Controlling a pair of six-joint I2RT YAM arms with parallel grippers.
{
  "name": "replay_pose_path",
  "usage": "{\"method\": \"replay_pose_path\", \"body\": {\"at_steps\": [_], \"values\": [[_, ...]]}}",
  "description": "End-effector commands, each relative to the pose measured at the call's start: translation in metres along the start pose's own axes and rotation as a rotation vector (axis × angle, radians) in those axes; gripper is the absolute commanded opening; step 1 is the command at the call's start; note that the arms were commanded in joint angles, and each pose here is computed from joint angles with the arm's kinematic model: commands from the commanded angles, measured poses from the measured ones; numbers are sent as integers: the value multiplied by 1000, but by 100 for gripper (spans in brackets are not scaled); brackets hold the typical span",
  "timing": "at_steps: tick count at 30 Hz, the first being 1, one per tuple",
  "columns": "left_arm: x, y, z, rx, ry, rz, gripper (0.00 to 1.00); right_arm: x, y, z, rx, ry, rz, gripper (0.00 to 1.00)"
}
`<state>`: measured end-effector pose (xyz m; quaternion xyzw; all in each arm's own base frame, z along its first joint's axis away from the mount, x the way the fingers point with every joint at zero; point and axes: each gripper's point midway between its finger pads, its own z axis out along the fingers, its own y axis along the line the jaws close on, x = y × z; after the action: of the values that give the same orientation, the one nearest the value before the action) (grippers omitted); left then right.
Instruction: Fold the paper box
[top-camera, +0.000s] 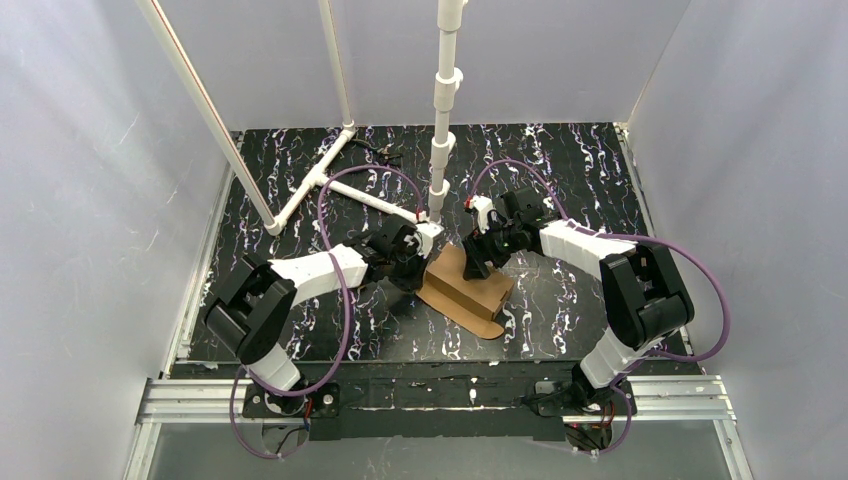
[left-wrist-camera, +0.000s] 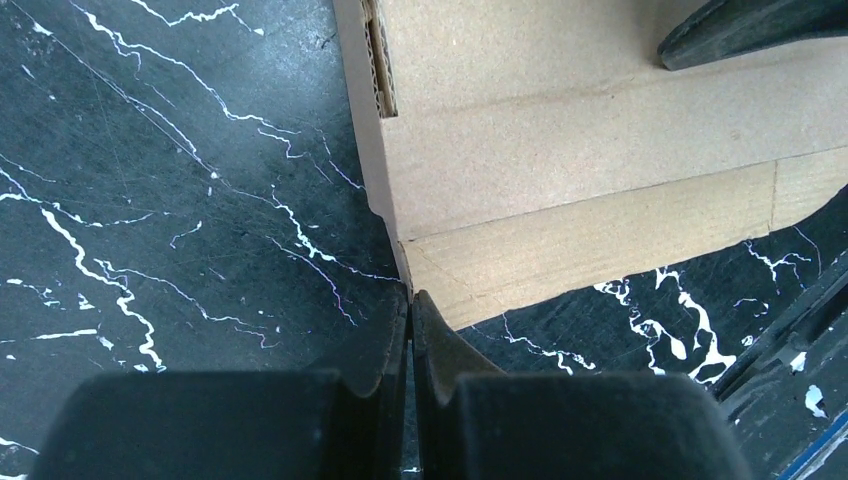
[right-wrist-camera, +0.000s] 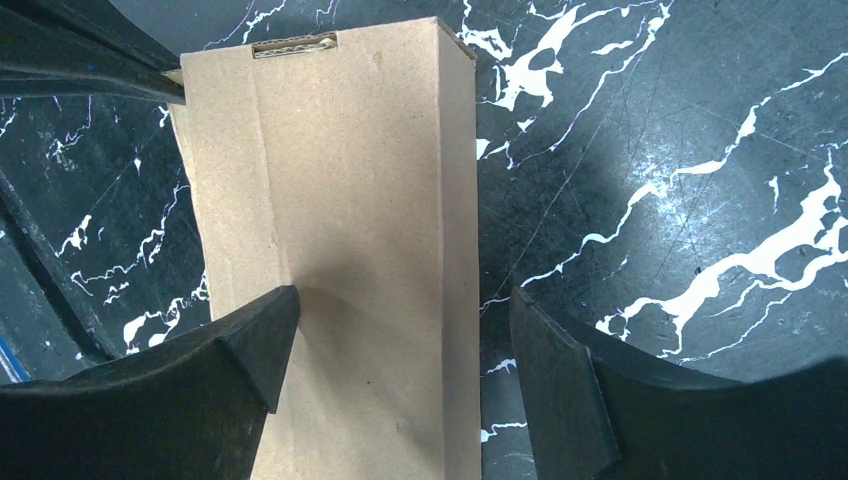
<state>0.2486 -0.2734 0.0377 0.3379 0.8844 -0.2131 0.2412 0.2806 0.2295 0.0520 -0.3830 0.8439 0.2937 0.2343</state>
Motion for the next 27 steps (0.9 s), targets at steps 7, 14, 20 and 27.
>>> {"method": "replay_pose_path", "body": {"at_steps": [7, 14, 20, 27], "values": [[-19, -19, -20, 40, -113, -192, 5, 39, -19, 0, 96, 148, -79, 86], [-34, -6, -55, -51, -258, -258, 44, 24, -11, -10, 74, 110, -159, 91], [-46, 2, -86, -52, -418, -317, 98, 2, -6, -29, 103, 33, -213, 98], [-60, -12, -67, 79, -361, -319, 93, -10, 0, -61, 105, -48, -282, 98]]}}
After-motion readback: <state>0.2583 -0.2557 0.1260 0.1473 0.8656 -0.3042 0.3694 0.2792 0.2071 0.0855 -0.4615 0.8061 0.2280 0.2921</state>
